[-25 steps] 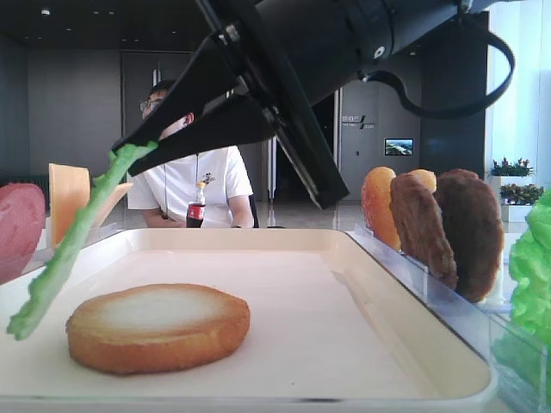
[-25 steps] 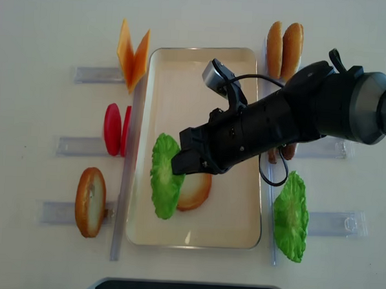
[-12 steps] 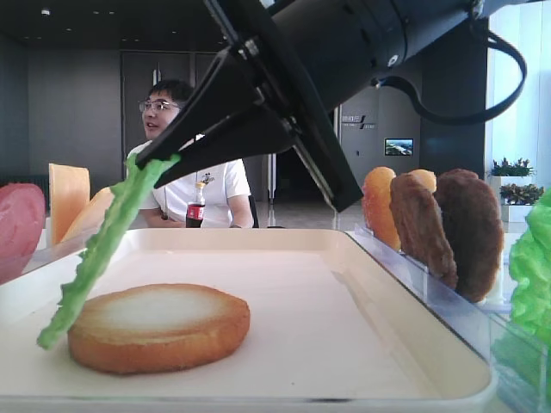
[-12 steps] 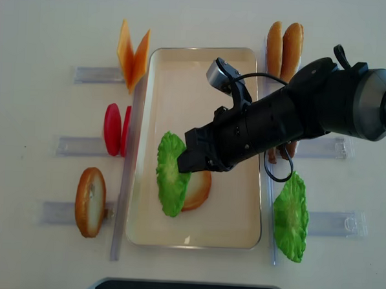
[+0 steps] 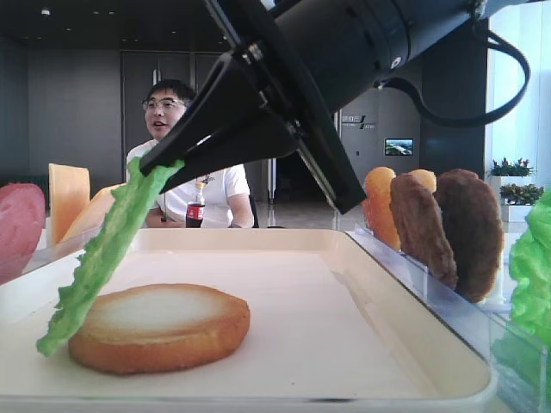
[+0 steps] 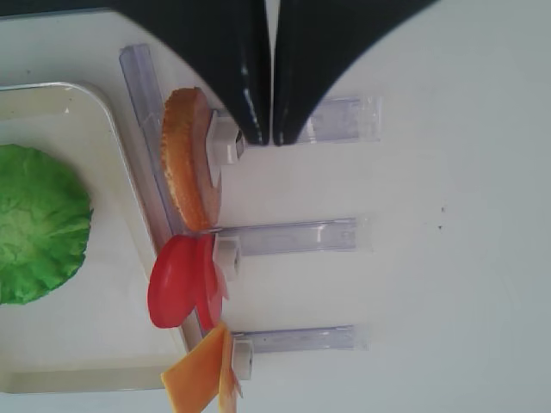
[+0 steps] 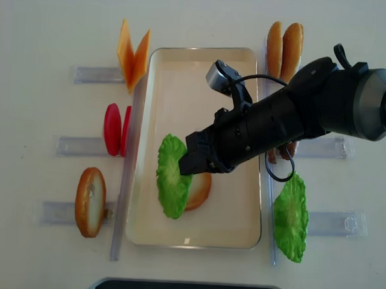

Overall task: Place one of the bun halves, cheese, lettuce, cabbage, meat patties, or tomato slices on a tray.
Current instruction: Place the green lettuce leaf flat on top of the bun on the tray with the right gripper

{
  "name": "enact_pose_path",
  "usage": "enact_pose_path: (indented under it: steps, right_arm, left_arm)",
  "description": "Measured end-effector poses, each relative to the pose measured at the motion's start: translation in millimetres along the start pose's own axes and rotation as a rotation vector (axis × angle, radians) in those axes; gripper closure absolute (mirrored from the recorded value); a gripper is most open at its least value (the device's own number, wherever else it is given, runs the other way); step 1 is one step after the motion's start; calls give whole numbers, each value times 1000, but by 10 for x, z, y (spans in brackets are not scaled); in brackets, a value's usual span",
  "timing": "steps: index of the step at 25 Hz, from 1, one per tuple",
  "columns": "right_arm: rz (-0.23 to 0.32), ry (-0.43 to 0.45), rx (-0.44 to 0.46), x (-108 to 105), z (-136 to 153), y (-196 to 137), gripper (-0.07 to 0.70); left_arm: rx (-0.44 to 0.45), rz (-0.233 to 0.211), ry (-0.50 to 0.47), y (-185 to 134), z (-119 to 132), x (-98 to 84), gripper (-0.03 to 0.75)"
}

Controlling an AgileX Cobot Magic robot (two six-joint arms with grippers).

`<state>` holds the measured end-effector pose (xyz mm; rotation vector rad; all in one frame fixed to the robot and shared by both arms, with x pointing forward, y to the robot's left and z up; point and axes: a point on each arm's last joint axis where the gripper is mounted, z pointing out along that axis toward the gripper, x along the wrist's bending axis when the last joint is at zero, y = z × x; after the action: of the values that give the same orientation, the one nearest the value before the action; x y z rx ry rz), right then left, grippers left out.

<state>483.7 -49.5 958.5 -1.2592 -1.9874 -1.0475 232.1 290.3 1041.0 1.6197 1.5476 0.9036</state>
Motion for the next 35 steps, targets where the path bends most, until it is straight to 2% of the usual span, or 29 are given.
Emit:
enact_pose_path:
  steps: [11,29,35]
  right_arm:
    - [-1,-27,-16,-88,-74,45,588]
    - [-54,-84,12,-140,-77,22,588]
    - [-55,-88,11,-143,-77,22,554]
  left_arm:
    - [0,0,0,0,0,0,715]
    - [0,0,0,0,0,0,715]
    - [0,0,0,0,0,0,715]
